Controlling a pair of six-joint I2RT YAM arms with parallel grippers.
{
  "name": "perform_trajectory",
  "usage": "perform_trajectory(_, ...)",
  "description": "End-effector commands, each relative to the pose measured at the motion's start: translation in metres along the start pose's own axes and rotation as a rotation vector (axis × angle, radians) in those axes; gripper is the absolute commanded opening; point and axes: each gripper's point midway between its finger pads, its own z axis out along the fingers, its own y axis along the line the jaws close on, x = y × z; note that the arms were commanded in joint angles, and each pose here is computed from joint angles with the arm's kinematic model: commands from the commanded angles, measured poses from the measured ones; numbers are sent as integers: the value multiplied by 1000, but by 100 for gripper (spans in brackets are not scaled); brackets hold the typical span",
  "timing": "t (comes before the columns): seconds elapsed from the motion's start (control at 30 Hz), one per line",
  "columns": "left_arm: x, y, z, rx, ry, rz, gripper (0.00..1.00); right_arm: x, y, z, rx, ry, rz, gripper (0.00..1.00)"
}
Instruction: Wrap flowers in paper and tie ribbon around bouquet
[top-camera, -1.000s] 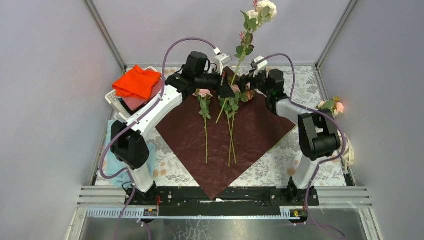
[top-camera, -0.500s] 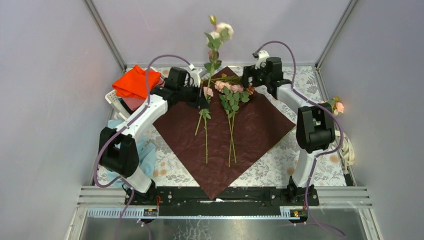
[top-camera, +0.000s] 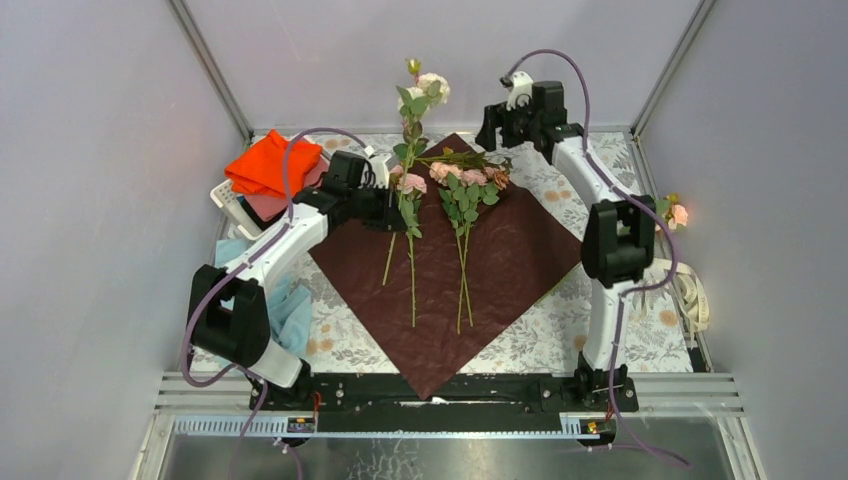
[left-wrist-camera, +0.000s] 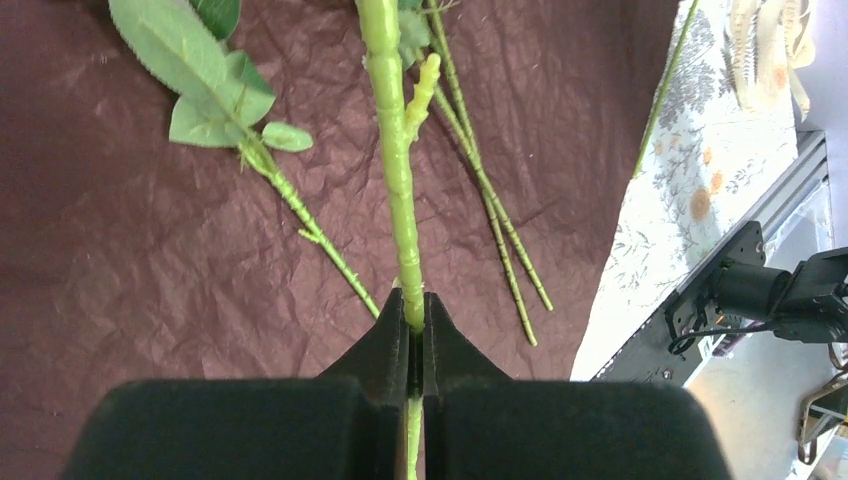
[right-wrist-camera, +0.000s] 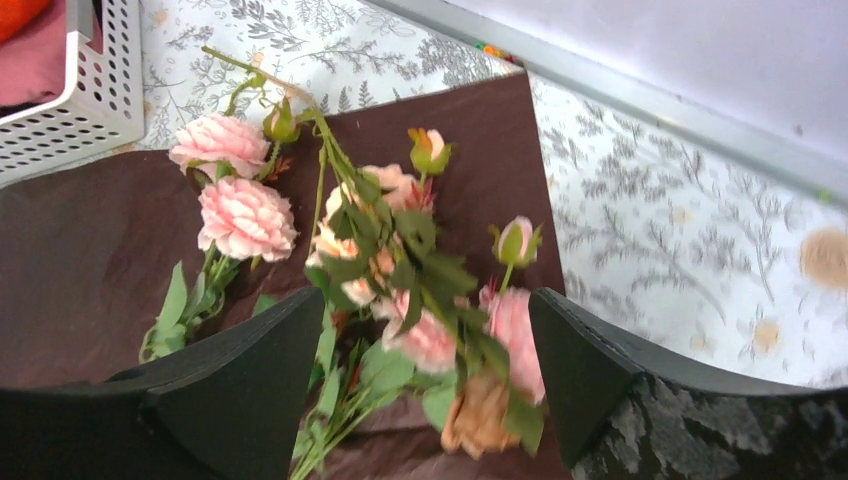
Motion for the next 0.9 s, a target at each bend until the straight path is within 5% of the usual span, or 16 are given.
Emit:
perform_trajectory(0.0,14,22,1,-48,7,-56,0,11,12,24,-155,138,-112,83)
perform_trajectory(0.33,33,33,7,-61,56,-126,0,61,14,76,-221,238,-45,82)
perform_trajectory(0.67,35,27,2,-42,49,-101,0,23,14,52,-157,164,-119,8)
perform_trajectory(0.87,20,0,-5,25,14,-119,0,-35,22,2,-88,68,-226,0)
